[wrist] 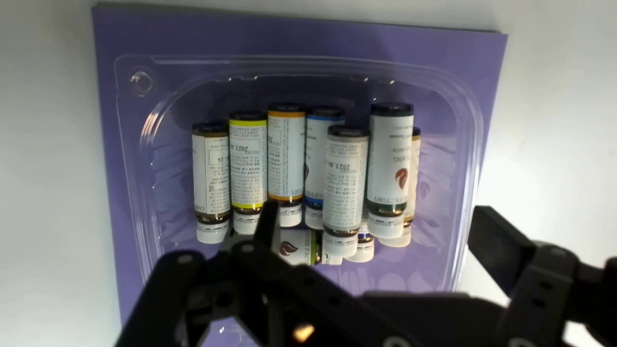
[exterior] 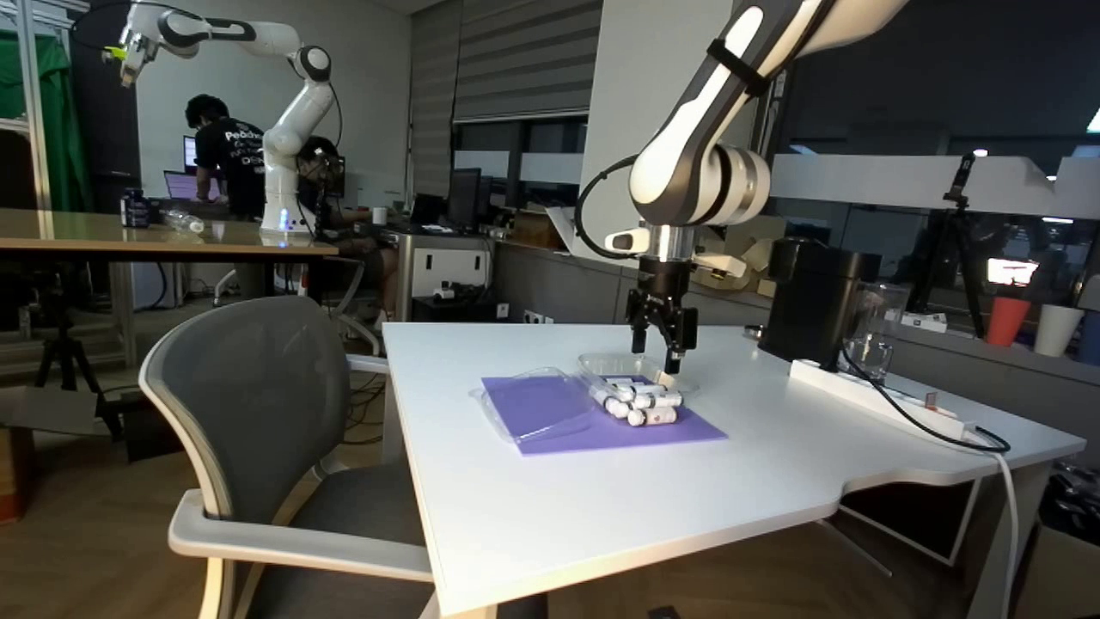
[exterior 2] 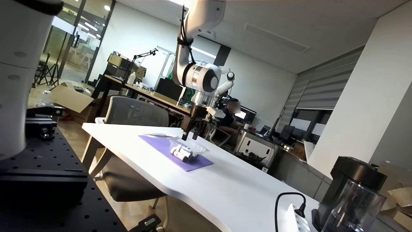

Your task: Remove a bottle from the colourless bowl and put it on the table

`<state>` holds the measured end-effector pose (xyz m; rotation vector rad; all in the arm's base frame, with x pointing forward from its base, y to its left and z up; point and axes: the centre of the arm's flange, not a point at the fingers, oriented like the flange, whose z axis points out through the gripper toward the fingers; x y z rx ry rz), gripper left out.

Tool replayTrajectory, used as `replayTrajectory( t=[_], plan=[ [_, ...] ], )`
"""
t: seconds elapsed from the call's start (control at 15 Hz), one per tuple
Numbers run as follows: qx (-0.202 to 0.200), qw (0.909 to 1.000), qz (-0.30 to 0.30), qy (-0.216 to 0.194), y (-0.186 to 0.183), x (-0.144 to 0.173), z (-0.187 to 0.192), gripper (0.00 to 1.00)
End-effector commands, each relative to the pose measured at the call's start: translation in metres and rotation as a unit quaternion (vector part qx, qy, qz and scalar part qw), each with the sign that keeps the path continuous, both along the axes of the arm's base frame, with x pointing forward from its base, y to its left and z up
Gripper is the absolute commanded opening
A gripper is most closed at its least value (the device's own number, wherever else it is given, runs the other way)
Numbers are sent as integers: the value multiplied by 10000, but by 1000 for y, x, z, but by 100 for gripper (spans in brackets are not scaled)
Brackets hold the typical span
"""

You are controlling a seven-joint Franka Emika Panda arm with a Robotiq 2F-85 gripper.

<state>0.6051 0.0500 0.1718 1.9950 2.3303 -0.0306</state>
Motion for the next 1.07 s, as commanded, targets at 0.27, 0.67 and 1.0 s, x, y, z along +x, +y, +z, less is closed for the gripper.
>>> replayTrajectory(
  t=[0.27,0.67,1.0],
  plan=[
    [50,9992,-319,-244,-8,7,-28,100],
    [189,9978,-496,-392,-6,15,-41,68],
    [234,9972,-573,-431,-3,17,-43,33]
  ],
)
